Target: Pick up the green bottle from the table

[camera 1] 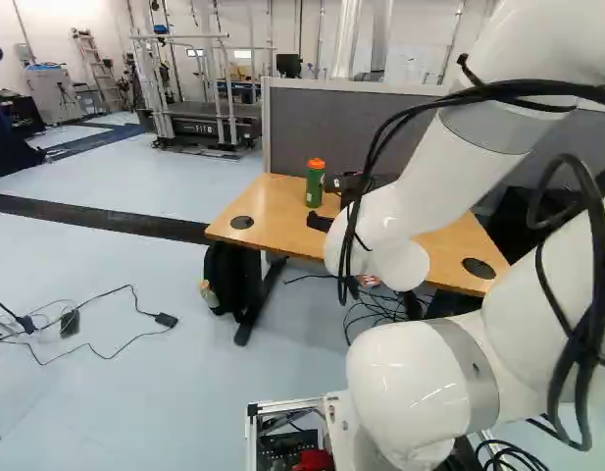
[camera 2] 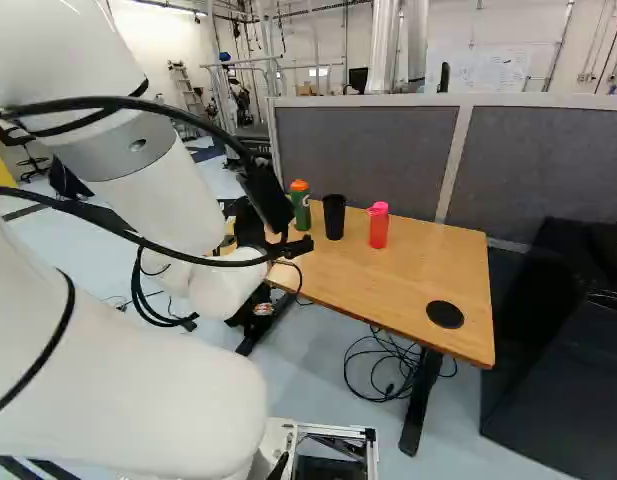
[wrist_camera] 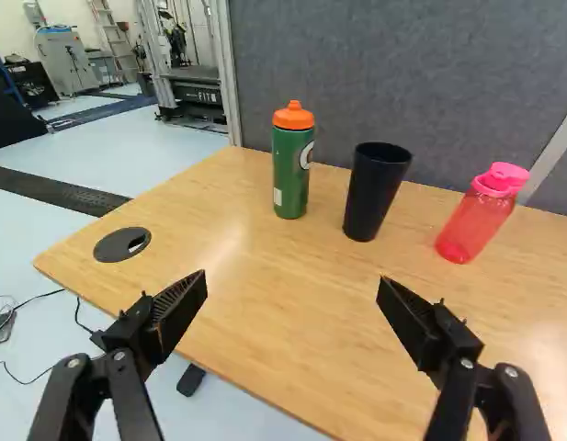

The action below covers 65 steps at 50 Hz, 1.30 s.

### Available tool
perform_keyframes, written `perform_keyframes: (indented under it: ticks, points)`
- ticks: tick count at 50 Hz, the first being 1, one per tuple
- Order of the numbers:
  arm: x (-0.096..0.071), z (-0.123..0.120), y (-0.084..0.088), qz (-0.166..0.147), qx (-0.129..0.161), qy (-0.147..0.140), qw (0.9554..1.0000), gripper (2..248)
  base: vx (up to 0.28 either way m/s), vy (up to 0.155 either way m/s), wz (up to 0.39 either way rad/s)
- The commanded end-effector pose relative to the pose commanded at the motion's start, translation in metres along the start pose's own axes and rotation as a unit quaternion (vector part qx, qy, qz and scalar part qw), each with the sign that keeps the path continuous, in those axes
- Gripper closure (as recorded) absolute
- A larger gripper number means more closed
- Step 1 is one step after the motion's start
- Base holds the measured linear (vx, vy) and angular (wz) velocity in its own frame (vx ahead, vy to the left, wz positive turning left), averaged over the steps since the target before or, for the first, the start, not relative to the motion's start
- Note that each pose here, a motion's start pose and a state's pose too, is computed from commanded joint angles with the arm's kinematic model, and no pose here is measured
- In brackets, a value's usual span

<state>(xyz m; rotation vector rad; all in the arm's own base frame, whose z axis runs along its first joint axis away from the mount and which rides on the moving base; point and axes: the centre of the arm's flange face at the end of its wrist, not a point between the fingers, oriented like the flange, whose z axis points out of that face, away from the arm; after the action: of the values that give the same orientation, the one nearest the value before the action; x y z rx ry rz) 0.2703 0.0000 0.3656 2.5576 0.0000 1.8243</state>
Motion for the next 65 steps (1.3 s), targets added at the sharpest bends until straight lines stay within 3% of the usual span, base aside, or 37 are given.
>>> perform_keyframes:
  ticks: [26, 65]
  points:
    - [0.008, 0.016, -0.005, -0.003, 0.008, -0.004, 1.0, 3, 0.041, 0.041, -0.004]
    - [0.039, 0.089, -0.012, -0.005, 0.015, -0.01, 0.9998, 3, 0.0, 0.0, 0.0]
